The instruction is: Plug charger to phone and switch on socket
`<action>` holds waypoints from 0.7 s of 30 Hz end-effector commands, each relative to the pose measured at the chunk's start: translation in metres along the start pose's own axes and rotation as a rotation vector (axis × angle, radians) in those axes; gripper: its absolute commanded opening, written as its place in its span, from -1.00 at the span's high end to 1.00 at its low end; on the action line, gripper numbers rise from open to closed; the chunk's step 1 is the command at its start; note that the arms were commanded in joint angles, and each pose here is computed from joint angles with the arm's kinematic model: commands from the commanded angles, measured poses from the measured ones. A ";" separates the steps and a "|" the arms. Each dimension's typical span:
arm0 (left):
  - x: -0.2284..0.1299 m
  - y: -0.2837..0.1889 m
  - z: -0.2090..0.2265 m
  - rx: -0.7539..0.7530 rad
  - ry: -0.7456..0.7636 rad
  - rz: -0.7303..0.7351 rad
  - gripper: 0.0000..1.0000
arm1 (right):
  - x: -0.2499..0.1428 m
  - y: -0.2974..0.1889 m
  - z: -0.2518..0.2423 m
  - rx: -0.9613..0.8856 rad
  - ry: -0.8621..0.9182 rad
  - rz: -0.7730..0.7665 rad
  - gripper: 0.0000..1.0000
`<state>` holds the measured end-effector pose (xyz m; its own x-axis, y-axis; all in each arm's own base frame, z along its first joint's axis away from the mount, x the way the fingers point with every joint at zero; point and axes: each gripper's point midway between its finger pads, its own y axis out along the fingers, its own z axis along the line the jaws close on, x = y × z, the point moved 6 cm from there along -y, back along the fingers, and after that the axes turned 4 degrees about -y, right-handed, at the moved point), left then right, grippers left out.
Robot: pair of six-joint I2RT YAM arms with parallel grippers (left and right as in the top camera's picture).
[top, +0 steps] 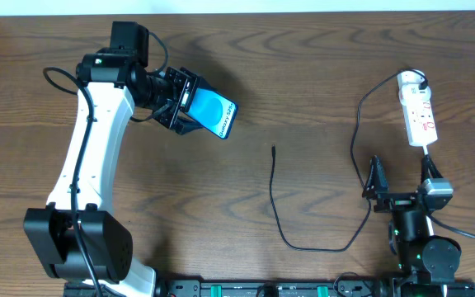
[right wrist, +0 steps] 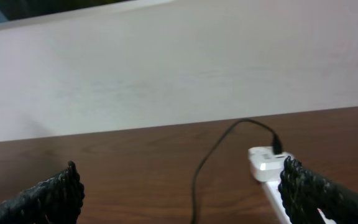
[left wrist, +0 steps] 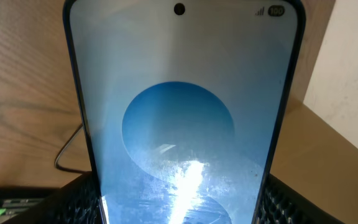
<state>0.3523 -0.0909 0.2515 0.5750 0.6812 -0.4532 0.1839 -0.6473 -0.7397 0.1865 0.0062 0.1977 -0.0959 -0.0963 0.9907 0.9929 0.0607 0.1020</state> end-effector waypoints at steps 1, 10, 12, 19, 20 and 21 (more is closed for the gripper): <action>-0.007 -0.008 -0.004 -0.031 0.046 -0.010 0.86 | 0.025 0.002 0.012 0.077 0.068 -0.006 -0.98; -0.007 -0.008 -0.004 -0.030 0.046 -0.009 0.86 | 0.054 0.046 0.037 0.275 0.126 0.201 -0.99; -0.007 -0.008 -0.004 -0.030 0.046 -0.009 0.86 | 0.054 0.063 0.045 0.351 0.176 0.279 -0.99; -0.007 -0.008 -0.004 -0.030 0.046 -0.010 0.86 | 0.044 0.114 0.077 0.688 0.387 0.527 -0.99; -0.007 -0.008 -0.004 -0.030 0.046 -0.010 0.85 | 0.041 0.119 0.080 0.728 0.417 0.554 -0.99; -0.007 -0.008 -0.004 -0.030 0.046 -0.010 0.85 | 0.038 0.125 0.084 0.776 0.454 0.582 -0.98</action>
<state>0.3543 -0.0898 0.2511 0.5772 0.6892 -0.4380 0.1952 -0.6373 -0.7455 0.3007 0.0688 0.2504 0.4540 -0.2130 0.8652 0.7406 0.6301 -0.2334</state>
